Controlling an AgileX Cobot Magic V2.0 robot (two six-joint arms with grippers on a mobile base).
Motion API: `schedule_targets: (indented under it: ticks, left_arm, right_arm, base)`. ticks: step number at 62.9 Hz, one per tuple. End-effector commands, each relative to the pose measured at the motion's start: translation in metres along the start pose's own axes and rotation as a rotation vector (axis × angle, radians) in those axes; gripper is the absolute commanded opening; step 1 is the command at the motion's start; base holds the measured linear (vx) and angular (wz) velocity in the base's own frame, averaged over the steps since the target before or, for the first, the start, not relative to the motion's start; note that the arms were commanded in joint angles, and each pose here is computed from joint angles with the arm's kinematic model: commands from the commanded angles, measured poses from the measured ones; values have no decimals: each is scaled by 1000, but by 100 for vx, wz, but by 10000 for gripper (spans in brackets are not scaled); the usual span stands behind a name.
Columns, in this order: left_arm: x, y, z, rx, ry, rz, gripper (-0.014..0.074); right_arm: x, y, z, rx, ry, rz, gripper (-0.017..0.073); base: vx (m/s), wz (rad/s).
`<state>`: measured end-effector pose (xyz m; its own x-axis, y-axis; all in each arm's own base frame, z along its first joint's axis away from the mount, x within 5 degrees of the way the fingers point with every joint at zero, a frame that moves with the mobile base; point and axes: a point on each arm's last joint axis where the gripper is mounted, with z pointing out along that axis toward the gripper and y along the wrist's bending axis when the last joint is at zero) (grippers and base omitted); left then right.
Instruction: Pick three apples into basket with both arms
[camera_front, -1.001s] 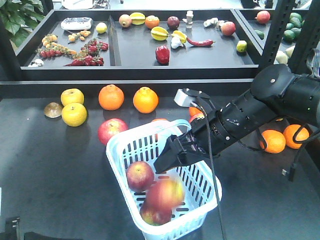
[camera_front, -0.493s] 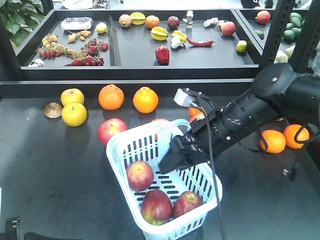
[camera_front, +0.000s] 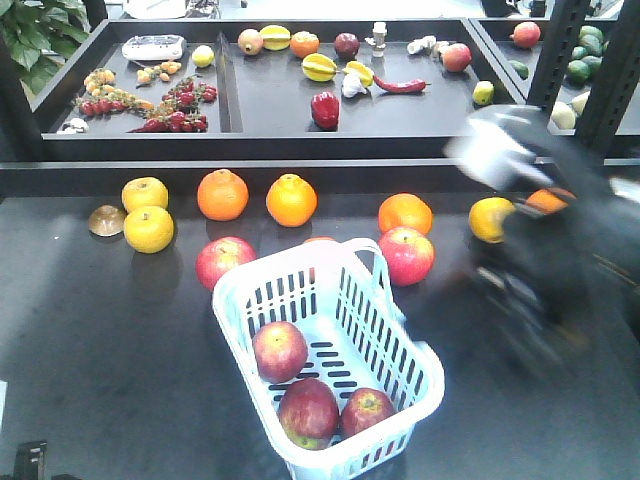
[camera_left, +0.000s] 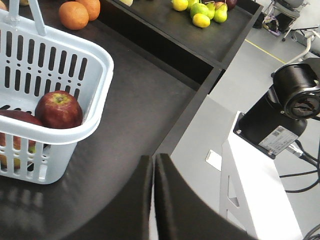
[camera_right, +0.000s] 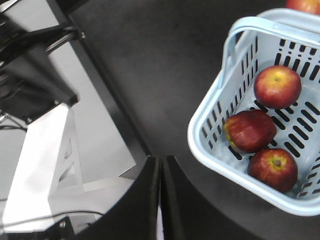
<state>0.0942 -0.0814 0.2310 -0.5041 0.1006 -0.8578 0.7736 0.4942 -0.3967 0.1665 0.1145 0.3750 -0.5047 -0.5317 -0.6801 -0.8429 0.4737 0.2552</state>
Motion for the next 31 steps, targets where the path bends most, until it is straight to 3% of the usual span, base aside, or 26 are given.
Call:
schedule_targets:
  ticks: [1,6,13,23,31]
  left_arm:
    - [-11,-4,-1,37,-64,-14,-6]
    - [-11,-5,-1,41,-64,-14,-6]
    - [-11,-5,-1,41,-64,-14,-6]
    - [-11,-5,-1,41,-64,-14,-6]
    - [-11,-5,-1,45,-63,-14,-6]
  right_arm:
    - [24,33,-24,11,-72,-100,-9]
    - [52,45,-28,93,-124,-130,-9]
    - [89,55,-34,270,-249,-141,-9]
    - [128,54,-40,506,-439,-29,-9]
    - [142,46,-37,582,-415,70,-8]
  base:
    - [0,0]
    - [0,0]
    - [0,0]
    - [0,0]
    - [0,0]
